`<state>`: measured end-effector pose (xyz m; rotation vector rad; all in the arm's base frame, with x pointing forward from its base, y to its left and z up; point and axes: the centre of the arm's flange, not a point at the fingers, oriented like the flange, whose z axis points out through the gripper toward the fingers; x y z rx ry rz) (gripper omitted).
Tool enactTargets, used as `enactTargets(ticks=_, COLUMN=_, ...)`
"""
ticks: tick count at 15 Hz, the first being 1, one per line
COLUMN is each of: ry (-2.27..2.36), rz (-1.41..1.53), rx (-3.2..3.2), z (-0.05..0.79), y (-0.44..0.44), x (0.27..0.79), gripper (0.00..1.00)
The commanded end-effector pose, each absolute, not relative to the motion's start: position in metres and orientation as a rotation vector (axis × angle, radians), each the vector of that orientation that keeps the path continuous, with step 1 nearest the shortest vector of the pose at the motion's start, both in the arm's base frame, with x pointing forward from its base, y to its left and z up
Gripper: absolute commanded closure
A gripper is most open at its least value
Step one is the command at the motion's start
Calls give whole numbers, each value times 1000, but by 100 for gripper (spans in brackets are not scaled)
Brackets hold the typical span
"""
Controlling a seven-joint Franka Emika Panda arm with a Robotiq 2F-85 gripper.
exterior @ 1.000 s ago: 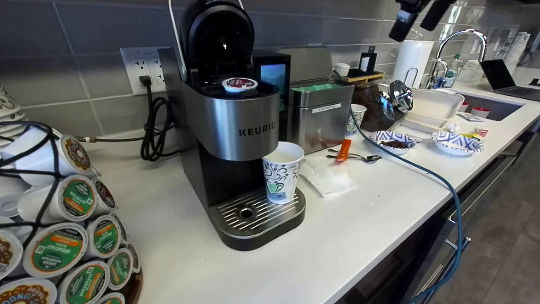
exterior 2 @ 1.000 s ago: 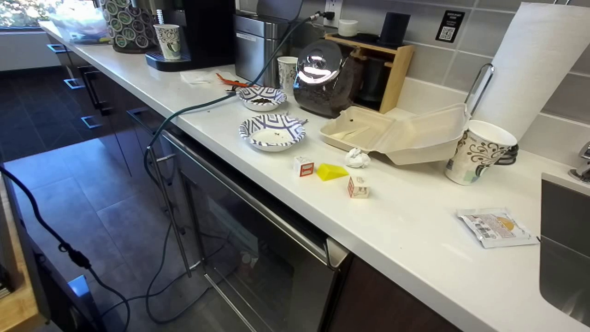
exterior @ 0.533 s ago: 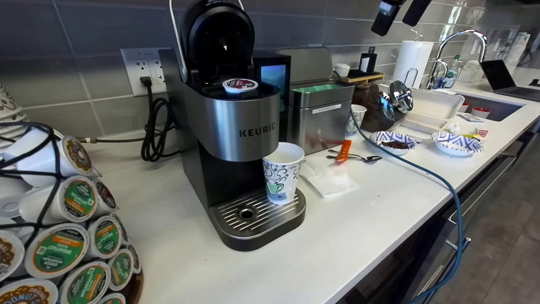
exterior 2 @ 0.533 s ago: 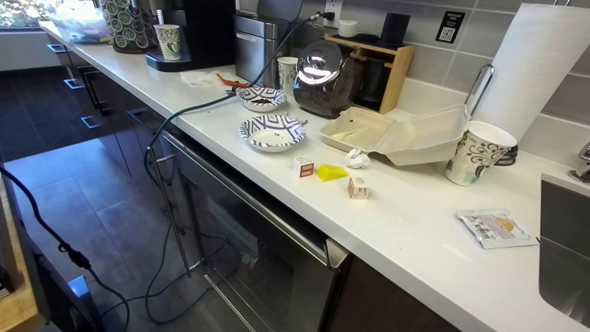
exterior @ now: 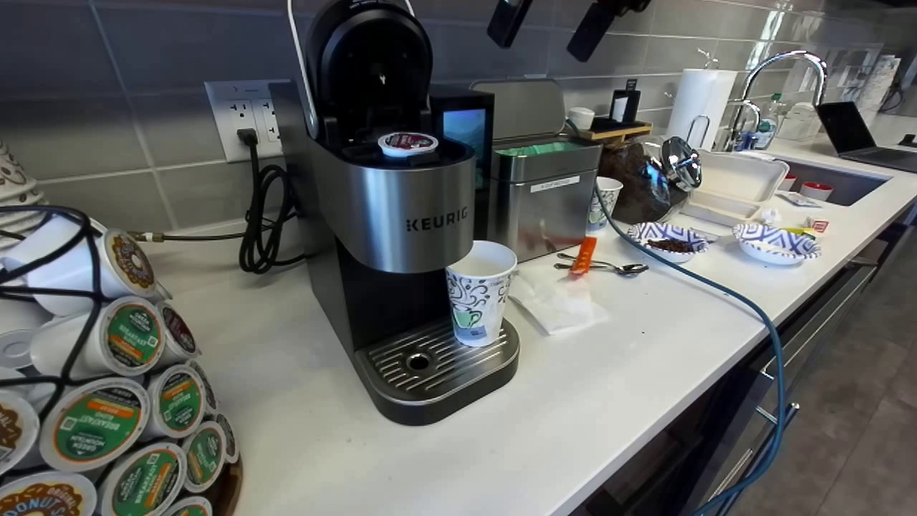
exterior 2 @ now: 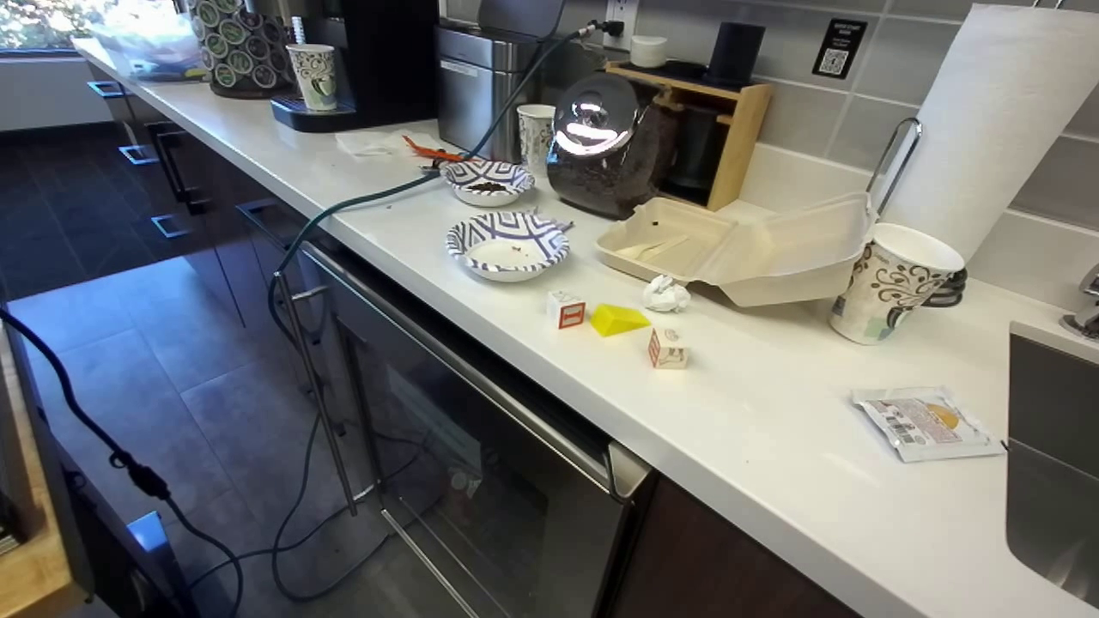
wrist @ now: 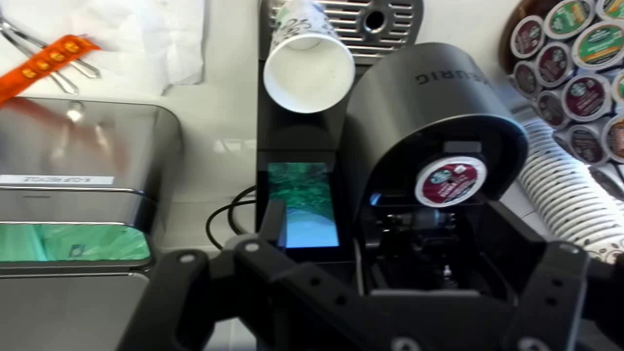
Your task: Remove the coffee pod from the coffeemaker.
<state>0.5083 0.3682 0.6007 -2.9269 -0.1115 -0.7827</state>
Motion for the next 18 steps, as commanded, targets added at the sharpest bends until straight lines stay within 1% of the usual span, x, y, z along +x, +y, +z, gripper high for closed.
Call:
enactTargets(ticks=1, ry=-213, rz=-708, rx=-2923, z=600, y=405, x=509, gripper=0)
enactTargets(ticks=2, ry=-166, rz=-761, rx=-2912, z=597, y=390, x=505, gripper=0)
enactTargets(ticks=5, ry=-203, rz=-743, rx=-2911, z=595, y=403, x=501, gripper=0)
enactTargets(ticks=11, ry=-272, rz=-743, rx=-2954, z=571, y=441, x=541, gripper=0)
enactTargets(ticks=18, ry=-251, rz=-783, rx=-2961, z=560, y=468, x=570, gripper=0)
